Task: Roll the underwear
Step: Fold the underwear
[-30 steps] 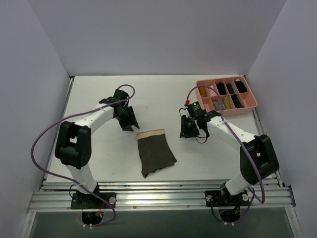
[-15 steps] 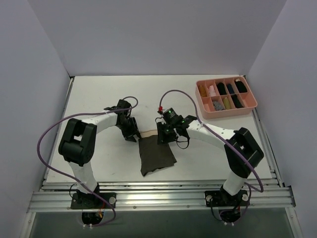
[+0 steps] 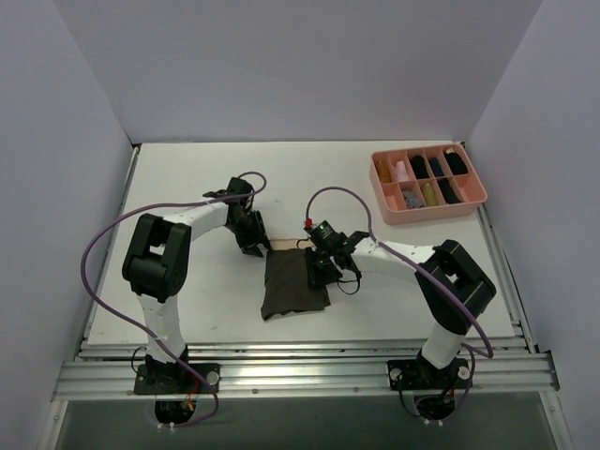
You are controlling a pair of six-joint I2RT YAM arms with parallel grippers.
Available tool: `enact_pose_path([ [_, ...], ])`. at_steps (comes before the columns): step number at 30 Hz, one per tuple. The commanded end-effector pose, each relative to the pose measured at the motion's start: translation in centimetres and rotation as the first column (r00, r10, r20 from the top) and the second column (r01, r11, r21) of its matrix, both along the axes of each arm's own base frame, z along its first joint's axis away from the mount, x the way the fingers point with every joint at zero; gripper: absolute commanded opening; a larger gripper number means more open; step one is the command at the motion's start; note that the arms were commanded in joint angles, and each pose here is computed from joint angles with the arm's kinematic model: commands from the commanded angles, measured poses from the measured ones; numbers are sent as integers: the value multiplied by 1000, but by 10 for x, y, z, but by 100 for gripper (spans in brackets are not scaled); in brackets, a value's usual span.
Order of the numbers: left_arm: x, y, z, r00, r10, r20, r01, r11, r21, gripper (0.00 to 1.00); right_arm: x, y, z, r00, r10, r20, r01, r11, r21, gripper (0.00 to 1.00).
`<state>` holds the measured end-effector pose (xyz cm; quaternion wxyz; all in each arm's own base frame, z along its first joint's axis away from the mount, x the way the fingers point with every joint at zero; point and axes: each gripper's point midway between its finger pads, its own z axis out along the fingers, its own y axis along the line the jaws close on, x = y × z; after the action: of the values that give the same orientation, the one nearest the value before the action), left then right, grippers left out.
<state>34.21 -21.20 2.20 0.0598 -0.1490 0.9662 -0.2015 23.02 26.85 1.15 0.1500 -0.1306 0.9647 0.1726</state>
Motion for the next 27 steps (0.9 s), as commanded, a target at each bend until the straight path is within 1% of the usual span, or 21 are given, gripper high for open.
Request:
enact_pose_path([
  [1, 8, 7, -9, 1000, -14, 7, 14, 999, 41, 45, 7, -11, 8, 999, -9, 34, 11, 997, -75, 24],
  [3, 9, 5, -7, 1000, -20, 7, 19, 999, 34, 46, 23, 5, 34, 996, -6, 86, 9, 999, -39, 24],
  [5, 10, 4, -8, 1000, -21, 1, 21, 999, 30, 45, 32, 20, 47, 994, 0, 108, 0, 1000, -8, 24],
  [6, 10, 3, -8, 1000, -24, -1, 24, 999, 28, 45, 42, 34, 62, 990, 2, 142, -7, 999, 35, 24],
  [8, 10, 3, -9, 1000, -25, -9, 25, 999, 27, 46, 44, 52, 62, 990, 22, 137, -31, 997, 65, 24],
  [10, 11, 3, -11, 1000, -27, -17, 27, 999, 28, 45, 49, 72, 70, 986, 39, 164, -56, 993, 104, 24],
  [13, 11, 2, -12, 999, -27, -24, 28, 999, 29, 45, 38, 98, 63, 981, 99, 166, -121, 985, 126, 24],
  [16, 13, 2, -13, 999, -23, -32, 24, 999, 24, 45, 18, 121, 54, 972, 167, 162, -191, 971, 144, 24],
  [19, 16, 1, -11, 999, -19, -28, 19, 1000, 23, 45, -2, 125, 37, 973, 186, 137, -204, 970, 135, 24],
  [23, 21, 0, -10, 999, -19, -29, 20, 1000, 20, 45, -27, 101, 1, 976, 198, 85, -202, 979, 37, 23],
  [27, 29, 8, -17, 999, 8, -37, -5, 997, 76, 44, -46, 82, -12, 973, 216, 75, -215, 976, -26, 23],
])
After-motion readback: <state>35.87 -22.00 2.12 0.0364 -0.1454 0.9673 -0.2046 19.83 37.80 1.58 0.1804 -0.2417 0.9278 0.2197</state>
